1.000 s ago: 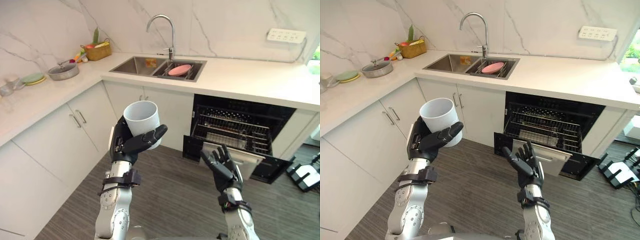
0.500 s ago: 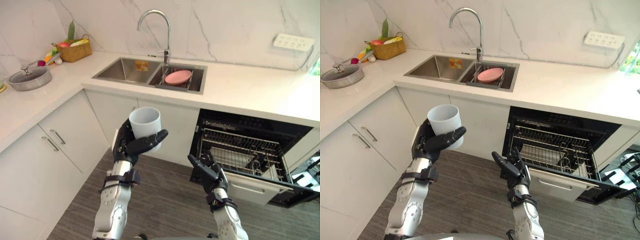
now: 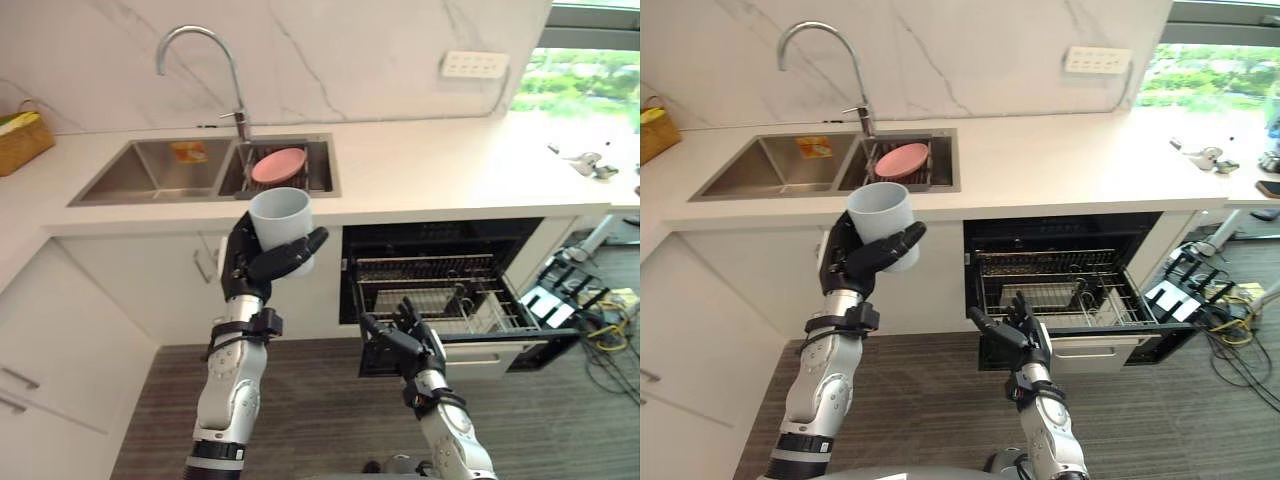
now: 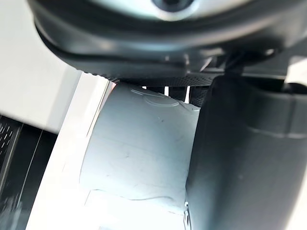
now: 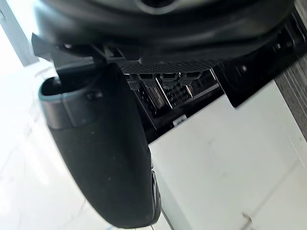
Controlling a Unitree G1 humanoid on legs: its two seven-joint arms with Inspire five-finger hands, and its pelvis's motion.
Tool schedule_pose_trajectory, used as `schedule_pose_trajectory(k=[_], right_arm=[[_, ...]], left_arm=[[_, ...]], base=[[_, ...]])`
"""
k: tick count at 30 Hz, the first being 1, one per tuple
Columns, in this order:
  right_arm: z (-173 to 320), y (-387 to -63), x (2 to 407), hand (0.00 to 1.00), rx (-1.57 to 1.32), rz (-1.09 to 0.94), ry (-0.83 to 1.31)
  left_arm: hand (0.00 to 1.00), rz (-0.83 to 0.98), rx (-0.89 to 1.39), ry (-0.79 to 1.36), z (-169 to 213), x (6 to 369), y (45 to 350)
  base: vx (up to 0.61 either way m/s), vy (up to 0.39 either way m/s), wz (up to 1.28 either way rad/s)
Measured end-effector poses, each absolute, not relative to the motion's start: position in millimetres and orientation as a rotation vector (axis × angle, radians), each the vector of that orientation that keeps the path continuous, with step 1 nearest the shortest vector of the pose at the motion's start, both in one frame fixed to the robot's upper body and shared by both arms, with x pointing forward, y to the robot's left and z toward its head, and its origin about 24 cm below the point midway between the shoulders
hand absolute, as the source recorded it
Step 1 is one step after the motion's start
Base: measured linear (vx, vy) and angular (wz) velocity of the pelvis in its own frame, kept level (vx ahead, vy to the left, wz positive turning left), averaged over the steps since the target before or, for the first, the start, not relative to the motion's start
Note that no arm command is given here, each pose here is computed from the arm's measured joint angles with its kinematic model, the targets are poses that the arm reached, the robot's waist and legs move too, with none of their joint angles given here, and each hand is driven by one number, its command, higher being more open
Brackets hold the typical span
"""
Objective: Walk over to the sink, pick up the cup, carry it to the dishwasher, place the cup inside the dishwasher, then close the dishwasher door
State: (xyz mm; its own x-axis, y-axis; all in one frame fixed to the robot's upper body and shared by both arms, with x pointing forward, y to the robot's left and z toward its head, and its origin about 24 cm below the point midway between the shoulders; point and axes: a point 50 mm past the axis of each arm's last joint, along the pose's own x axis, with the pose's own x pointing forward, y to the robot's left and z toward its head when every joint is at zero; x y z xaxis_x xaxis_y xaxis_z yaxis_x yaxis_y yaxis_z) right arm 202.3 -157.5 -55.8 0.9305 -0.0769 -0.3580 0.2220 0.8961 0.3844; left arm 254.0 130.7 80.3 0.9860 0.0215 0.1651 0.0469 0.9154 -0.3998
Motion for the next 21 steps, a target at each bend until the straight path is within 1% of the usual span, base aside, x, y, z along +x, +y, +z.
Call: schedule_pose_trajectory(k=[3, 8, 11, 15, 17, 21], right_arm=[[-46.1, -164.3, 207.3, 1.00, 0.384, -0.149, 0.293], [-36.7, -163.5, 219.9, 1.00, 0.379, -0.130, 0.247], [-36.6, -164.3, 219.8, 1.00, 0.370, -0.125, 0.247], [-38.9, -173.1, 213.9, 1.00, 0.351, -0.125, 0.258], [-38.5, -163.2, 211.5, 1.00, 0.390, -0.096, 0.250], [-35.4, -163.2, 212.7, 1.00, 0.403, -0.095, 0.235]], left_arm=[[0.00, -0.009, -0.413, -0.134, 72.6, 254.4, 128.7], [0.00, 0.013, -0.415, -0.101, 64.5, 254.7, 127.3], [0.00, 0.008, -0.426, -0.112, 67.0, 254.5, 125.8], [0.00, -0.019, -0.434, -0.097, 62.9, 250.9, 123.7], [0.00, -0.055, -0.368, -0.099, 61.8, 250.1, 134.7], [0.00, -0.153, -0.348, -0.129, 68.9, 248.8, 131.0]], base=[[0.18, 0.002, -0.95], [0.23, 0.148, -1.11], [0.18, 0.275, -0.75], [0.17, 0.419, -0.64], [0.10, 0.333, -0.54], [0.08, 0.192, -0.22]])
